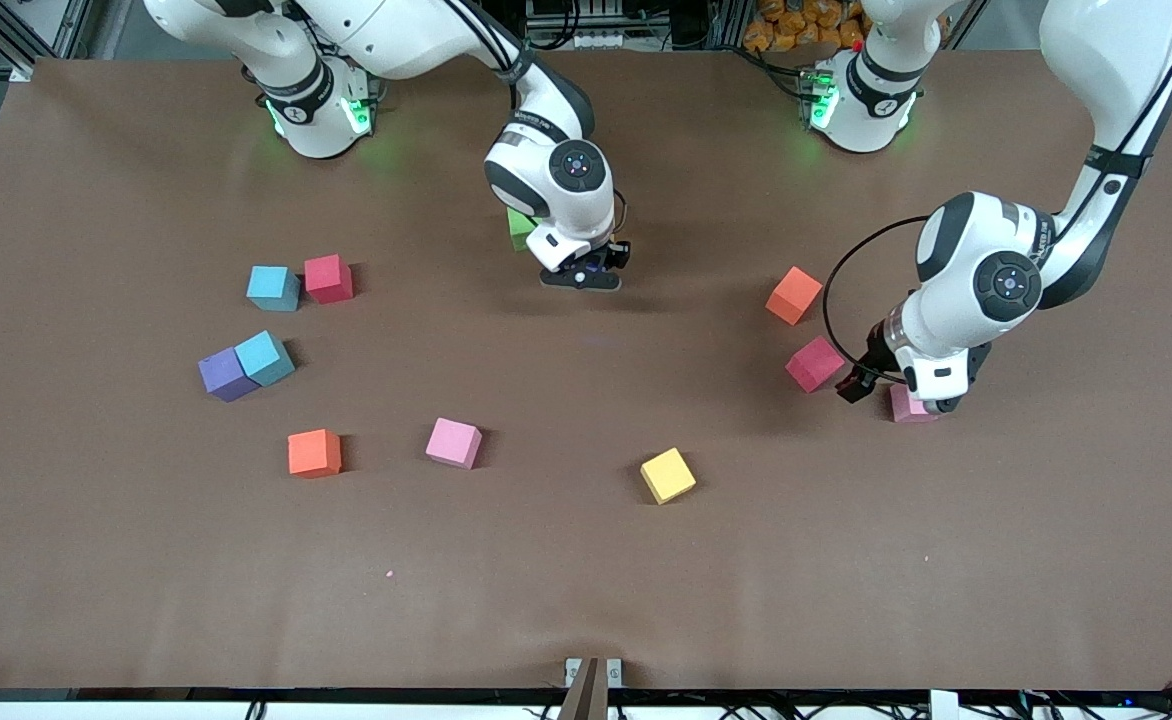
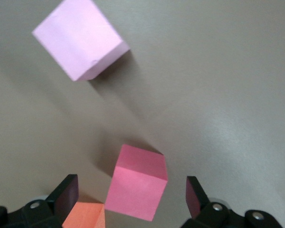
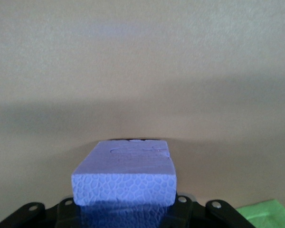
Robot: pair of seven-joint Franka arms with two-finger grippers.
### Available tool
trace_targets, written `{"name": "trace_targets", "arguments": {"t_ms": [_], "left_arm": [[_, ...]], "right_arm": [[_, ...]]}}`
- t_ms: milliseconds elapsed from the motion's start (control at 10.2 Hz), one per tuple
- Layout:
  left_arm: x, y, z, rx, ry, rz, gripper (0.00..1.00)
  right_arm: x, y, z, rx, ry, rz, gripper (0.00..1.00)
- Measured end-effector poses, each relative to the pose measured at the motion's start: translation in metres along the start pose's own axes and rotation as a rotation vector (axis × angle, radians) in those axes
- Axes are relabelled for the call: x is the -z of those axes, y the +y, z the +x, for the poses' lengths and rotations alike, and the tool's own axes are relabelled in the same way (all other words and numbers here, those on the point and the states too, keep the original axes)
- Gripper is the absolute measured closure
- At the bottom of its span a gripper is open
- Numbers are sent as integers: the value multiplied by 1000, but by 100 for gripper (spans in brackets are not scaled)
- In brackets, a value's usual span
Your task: Form number 2 with 11 blocks
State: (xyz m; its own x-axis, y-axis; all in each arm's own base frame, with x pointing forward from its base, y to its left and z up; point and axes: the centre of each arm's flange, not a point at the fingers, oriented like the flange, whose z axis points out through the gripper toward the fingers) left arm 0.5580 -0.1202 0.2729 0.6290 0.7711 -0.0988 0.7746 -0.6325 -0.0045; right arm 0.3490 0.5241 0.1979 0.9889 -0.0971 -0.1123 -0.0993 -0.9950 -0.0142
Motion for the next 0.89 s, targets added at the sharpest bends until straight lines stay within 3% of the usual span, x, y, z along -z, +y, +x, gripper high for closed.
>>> {"name": "trace_targets", "arguments": {"t_ms": [394,886], "left_arm": [[-40,12,-20,-120,5,-5,0],[-60,12,-27,-165,-2,15,0]], "right_arm": [[-2,-4,-12,22,5,-7,44],[-6,-5,-22,36,-6,-13,44]]}}
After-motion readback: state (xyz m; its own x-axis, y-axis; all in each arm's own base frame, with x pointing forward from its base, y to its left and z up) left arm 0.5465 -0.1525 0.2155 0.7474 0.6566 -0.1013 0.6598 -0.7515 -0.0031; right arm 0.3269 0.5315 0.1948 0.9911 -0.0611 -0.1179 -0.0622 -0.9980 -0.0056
